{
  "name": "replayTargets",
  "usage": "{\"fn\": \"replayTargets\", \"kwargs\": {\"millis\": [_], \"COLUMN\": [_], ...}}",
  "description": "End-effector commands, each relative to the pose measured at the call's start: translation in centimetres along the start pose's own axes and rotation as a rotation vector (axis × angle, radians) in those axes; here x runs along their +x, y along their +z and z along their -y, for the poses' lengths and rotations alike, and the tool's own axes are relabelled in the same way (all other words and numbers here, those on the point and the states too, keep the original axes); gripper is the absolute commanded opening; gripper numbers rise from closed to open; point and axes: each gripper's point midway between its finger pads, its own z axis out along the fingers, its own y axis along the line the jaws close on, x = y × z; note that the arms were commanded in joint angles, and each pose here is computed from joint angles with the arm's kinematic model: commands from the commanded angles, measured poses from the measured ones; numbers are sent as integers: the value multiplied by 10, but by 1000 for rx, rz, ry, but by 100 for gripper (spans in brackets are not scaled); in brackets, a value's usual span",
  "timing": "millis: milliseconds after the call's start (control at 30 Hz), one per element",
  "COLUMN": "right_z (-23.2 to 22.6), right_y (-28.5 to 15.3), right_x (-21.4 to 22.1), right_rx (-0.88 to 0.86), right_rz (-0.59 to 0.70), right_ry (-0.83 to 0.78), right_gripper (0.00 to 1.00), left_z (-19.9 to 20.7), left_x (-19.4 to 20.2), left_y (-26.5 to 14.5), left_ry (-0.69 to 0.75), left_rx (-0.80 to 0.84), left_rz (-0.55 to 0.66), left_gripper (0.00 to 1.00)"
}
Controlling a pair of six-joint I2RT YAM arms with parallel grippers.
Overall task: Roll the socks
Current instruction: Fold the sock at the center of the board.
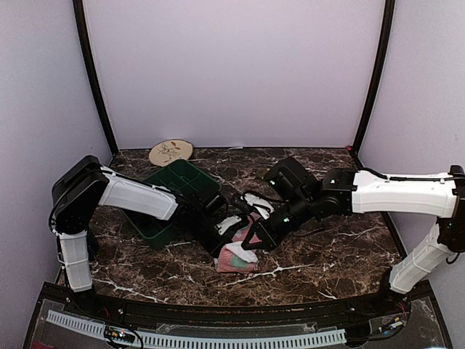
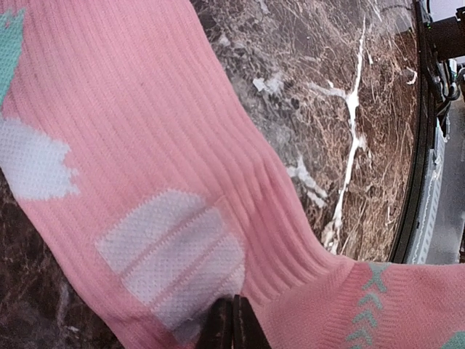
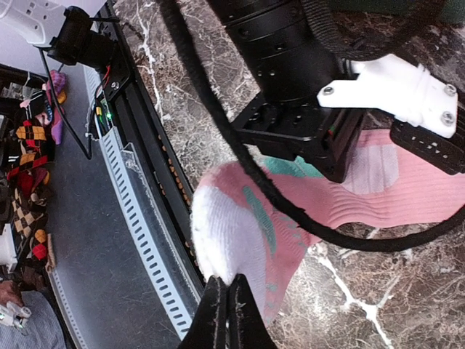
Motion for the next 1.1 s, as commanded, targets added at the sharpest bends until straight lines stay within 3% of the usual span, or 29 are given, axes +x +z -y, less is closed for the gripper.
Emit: {"fn": "replayTargets", "kwargs": {"millis": [0, 467, 800, 1067], "right_z": [9, 38, 55, 63], "right_y": [-19, -37, -38, -35], "right_x": [-16, -30, -36, -43], "right_rx": [37, 101, 130, 126], "right_rz": [59, 74, 86, 81], "right_ry": [-10, -18, -18, -23], "right_gripper": [0, 0, 0, 0], "left_z": [1, -2, 13, -2], "left_x": [15, 13, -13, -23], "left_y": [11, 12, -16, -50], "left_ry": [-74, -158, -253, -390], "left_rx": [37, 23, 56, 80], "left_rz": [-27, -67, 35, 157], "left_gripper": [5, 8, 18, 22]}}
